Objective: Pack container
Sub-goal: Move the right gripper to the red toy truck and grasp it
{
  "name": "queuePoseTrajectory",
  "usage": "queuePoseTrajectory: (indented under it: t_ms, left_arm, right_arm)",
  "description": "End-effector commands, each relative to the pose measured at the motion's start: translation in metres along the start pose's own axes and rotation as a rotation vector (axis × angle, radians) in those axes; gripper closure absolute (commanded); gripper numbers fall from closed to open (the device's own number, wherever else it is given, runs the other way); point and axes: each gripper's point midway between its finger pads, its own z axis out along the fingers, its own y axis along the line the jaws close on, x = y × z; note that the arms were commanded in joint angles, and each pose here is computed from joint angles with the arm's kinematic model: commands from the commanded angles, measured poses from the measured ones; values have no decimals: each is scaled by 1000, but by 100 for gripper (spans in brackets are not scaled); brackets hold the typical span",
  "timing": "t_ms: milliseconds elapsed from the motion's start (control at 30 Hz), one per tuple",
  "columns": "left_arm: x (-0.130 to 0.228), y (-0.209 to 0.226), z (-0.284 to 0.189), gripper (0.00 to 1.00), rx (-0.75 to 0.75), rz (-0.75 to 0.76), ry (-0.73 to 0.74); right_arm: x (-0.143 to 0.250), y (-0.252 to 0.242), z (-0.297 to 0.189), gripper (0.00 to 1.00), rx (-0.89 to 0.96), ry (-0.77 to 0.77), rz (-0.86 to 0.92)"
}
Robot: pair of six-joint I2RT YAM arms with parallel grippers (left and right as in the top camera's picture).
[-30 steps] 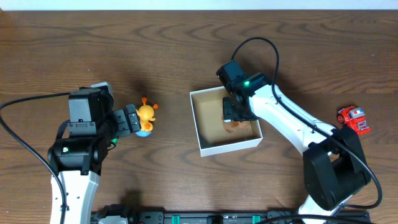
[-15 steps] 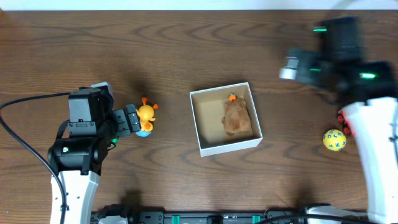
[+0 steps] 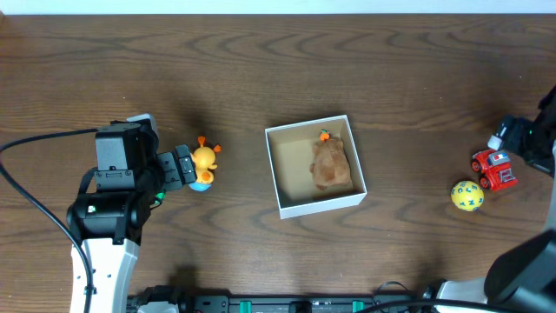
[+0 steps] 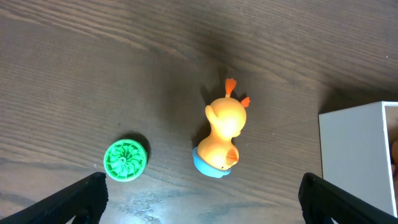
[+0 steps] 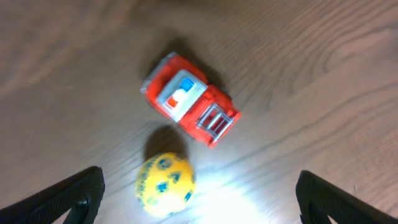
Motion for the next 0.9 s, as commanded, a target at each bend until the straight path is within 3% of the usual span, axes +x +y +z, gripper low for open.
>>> queuePoseTrajectory:
  t_ms: [0, 400, 733, 867]
  left_arm:
    - [-7, -1, -4, 2, 4, -12, -17]
    - [-7, -1, -4, 2, 4, -12, -17]
    - [-10, -2, -4, 2, 7, -12, -31]
    - [-10, -2, -4, 2, 7, -12, -31]
  right_arm:
    - [1, -2, 24, 1, -30, 41, -97]
    - [-6, 9, 93, 1, -48, 115, -218]
    - [2, 24, 105, 1, -128, 153, -233]
    - [11, 23, 103, 10, -130, 189, -234]
